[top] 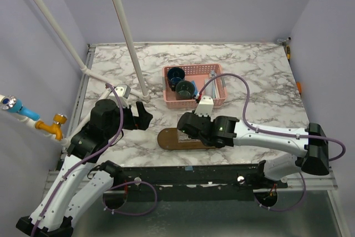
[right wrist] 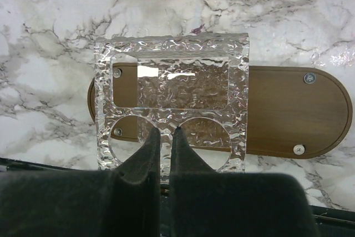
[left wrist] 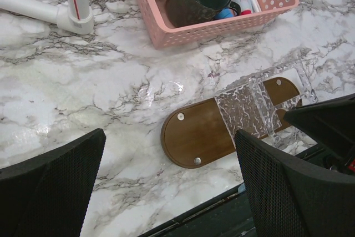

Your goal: Prepare toiletry sets of a toothbrush and toothpaste on the tray

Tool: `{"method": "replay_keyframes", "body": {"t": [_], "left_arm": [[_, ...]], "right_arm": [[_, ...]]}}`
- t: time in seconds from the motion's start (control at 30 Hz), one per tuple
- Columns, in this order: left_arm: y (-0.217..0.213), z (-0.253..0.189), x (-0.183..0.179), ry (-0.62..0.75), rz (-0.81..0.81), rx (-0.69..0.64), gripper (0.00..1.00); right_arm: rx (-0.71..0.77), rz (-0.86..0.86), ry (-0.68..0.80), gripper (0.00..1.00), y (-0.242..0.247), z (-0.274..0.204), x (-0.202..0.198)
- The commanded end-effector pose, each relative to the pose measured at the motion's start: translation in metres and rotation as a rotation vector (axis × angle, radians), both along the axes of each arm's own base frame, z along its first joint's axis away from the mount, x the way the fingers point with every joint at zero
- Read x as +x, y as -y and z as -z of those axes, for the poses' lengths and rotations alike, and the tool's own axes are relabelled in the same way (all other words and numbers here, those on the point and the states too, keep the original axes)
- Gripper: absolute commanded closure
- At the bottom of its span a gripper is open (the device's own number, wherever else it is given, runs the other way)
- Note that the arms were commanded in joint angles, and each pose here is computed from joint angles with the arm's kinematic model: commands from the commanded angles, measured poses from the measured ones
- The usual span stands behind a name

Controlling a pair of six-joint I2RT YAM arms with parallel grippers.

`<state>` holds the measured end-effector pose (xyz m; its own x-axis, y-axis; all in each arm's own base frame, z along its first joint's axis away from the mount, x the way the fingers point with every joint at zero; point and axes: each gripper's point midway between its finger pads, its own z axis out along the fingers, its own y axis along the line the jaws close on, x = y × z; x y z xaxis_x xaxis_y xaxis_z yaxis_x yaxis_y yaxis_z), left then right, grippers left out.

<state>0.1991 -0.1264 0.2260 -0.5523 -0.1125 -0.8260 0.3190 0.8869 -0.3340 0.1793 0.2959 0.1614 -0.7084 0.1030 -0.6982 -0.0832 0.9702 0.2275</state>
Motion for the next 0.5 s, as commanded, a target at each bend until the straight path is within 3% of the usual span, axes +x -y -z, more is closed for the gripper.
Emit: {"method": "replay_keyframes", "body": {"t": [0.0, 0.47], "left_arm": [[-0.003, 0.001, 0.000, 0.008, -0.011, 0.011, 0.01], [-0.003, 0.003, 0.000, 0.001, -0.011, 0.015, 0.01]], "right_arm": [[-0.039, 0.080, 0.043, 1.00, 0.008, 0.012, -0.002], [-0.053, 0.114, 0.032, 1.00, 0.017, 0.037, -0.007]]}}
